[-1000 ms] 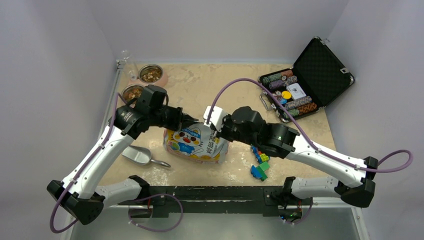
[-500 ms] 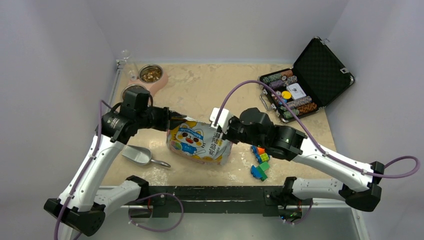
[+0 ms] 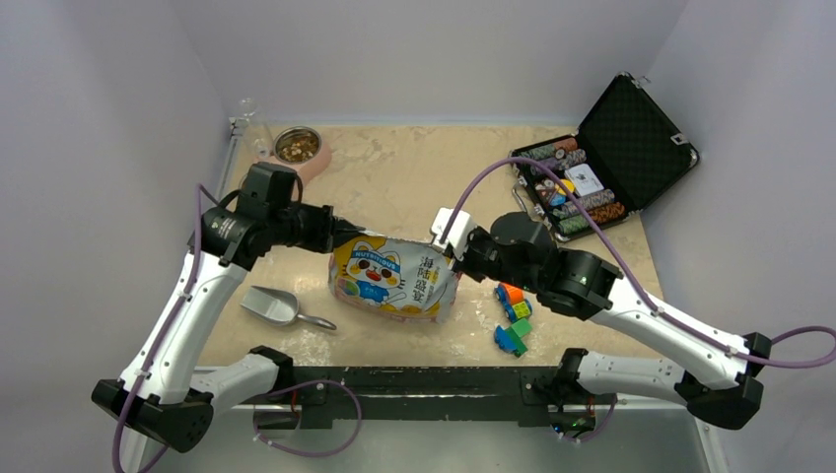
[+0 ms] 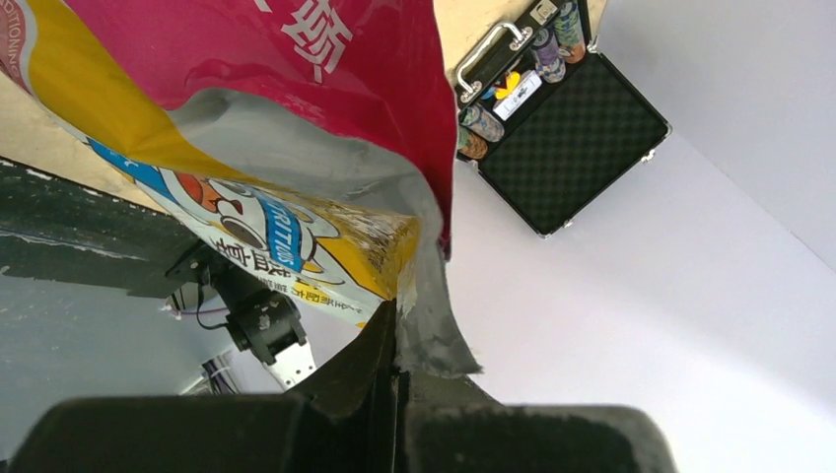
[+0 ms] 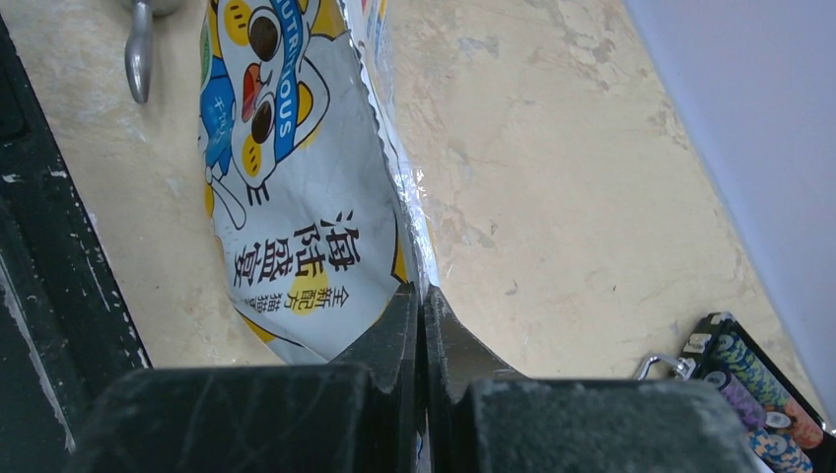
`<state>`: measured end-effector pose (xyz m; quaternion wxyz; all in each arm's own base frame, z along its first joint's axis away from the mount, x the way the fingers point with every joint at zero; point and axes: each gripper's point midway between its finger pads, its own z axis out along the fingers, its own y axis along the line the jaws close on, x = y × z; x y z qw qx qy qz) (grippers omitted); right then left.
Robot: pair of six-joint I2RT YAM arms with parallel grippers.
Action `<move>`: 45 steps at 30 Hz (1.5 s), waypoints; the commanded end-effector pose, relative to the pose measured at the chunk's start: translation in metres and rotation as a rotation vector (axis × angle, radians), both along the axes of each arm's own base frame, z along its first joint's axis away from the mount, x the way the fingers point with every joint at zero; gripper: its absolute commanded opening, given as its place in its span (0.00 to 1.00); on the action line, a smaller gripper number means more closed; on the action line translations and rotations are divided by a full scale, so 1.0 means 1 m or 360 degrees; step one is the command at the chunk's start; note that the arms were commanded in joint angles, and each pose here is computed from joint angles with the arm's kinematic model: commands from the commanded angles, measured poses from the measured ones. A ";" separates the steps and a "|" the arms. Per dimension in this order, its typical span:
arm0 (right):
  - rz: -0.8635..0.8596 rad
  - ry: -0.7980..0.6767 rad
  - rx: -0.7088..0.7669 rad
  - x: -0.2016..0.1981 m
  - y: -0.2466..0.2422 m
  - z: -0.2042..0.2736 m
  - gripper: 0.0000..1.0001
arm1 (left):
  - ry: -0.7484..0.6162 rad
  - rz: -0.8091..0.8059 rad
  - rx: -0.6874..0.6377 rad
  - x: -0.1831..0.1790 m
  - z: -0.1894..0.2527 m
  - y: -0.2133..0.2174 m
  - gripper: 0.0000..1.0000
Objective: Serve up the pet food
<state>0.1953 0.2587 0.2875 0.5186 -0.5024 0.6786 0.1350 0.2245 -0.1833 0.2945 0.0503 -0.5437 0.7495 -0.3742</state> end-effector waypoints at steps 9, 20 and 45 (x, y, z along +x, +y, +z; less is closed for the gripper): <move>-0.0036 -0.0047 0.0006 0.000 -0.025 0.004 0.00 | 0.0002 0.0115 0.0035 0.013 -0.025 0.019 0.00; -0.0072 -0.0021 -0.0013 0.002 -0.028 -0.008 0.29 | -0.0114 0.0087 0.0129 0.012 0.009 0.029 0.11; -0.0092 0.0054 0.0388 -0.021 -0.034 0.061 0.72 | -0.0321 -0.0001 0.0199 0.000 0.031 0.046 0.66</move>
